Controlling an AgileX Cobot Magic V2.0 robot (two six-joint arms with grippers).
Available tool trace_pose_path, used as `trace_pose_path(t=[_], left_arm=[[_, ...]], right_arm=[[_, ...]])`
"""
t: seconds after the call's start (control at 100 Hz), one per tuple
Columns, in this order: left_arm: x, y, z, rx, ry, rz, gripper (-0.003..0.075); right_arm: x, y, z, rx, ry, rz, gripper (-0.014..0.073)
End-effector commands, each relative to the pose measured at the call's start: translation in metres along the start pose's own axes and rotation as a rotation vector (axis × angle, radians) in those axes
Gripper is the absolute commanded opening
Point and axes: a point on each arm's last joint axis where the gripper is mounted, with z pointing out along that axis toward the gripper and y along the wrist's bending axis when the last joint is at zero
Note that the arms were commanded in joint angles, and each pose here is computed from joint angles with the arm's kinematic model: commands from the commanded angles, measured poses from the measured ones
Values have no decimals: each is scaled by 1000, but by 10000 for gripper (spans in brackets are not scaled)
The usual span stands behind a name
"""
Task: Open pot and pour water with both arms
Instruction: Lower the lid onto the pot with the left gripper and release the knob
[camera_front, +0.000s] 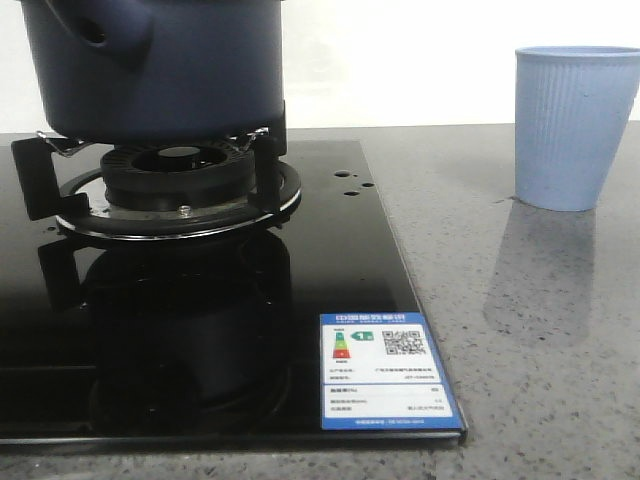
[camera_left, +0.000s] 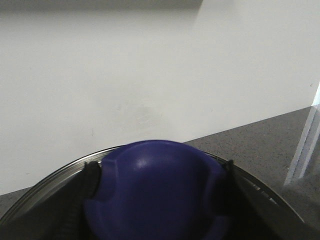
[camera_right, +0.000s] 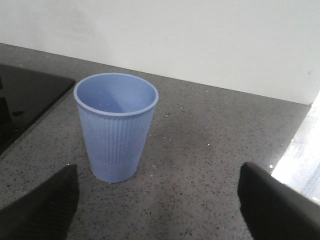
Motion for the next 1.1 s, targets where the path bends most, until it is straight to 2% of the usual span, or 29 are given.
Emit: trace_pose_path(t=[0.0,1.09], left_arm=[[-28,0,-5,-23,-183,-7,372],[-14,0,8,-21,-119,-3,372]], right_arm=[[-15,-2,-3,9,-96,-1,587],[-15,-2,-3,9,-96,-1,587]])
